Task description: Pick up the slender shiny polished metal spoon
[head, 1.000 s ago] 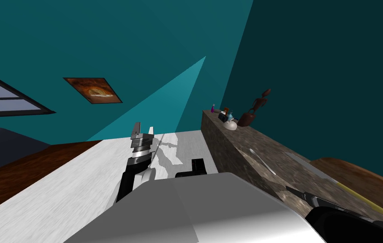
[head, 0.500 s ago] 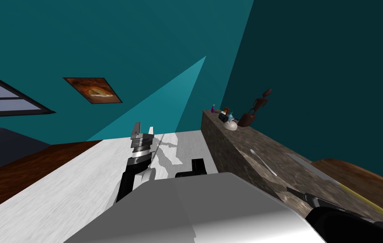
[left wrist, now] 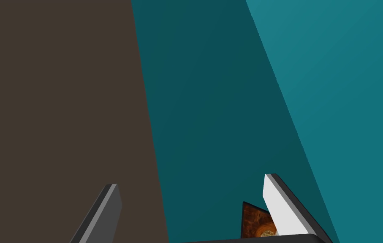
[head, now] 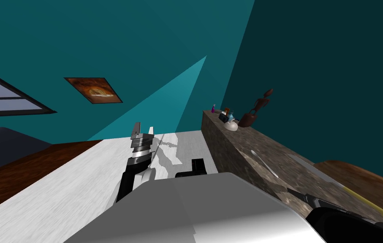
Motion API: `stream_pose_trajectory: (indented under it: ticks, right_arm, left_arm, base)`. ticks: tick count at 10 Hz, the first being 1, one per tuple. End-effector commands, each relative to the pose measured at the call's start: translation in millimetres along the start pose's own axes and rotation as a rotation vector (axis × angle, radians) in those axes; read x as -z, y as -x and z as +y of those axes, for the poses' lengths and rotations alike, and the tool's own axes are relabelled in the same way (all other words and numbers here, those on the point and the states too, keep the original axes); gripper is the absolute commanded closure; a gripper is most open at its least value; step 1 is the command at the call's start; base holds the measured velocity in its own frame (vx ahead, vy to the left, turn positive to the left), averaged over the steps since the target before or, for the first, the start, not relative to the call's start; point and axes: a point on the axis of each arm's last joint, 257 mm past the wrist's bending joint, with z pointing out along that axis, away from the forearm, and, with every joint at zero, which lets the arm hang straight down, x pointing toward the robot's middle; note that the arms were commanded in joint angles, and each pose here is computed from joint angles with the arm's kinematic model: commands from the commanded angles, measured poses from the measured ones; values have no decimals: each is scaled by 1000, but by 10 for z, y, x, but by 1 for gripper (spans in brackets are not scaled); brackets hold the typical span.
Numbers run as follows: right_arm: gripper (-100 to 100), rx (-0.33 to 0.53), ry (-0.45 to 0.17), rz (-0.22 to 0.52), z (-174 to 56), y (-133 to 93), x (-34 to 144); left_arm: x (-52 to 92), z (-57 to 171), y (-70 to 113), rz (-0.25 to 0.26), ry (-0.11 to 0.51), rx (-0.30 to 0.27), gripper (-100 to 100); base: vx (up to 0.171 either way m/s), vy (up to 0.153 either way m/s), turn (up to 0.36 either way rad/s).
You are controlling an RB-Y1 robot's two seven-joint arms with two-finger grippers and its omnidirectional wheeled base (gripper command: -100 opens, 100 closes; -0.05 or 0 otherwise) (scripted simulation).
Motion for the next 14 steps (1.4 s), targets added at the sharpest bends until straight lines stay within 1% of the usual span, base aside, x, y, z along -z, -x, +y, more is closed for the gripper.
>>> stream_pose_trajectory:
  ticks: [1,3,4,10,11,13,14]
  right_arm:
    - [-100,2,-1,2,-1,-4,0]
    - [-100,2,-1,2,-1,-4,0]
    - [-100,14,-4,17,-10,-37,11]
    - [-100,14,-4,17,-10,-37,11]
    - [-100,26,-8,33,-20,-71,23]
    - [-100,26,-8,33,-20,-71,23]
    - [-100,38,-11,48,-29,-104,35]
  left_arm:
    - [0,0,0,0,0,0,0]
    - [0,0,0,0,0,0,0]
    - [0,0,0,0,0,0,0]
    - [0,0,0,0,0,0,0]
    - [0,0,0,0,0,0,0]
    - [0,0,0,0,0,0,0]
    - [0,0,0,0,0,0,0]
  base:
    - [11,-6,10]
    - [17,3,-15]
    - [20,6,-19]
    - [7,-6,15]
    - [20,11,-34]
    - [16,-1,2]
    - [13,-5,16]
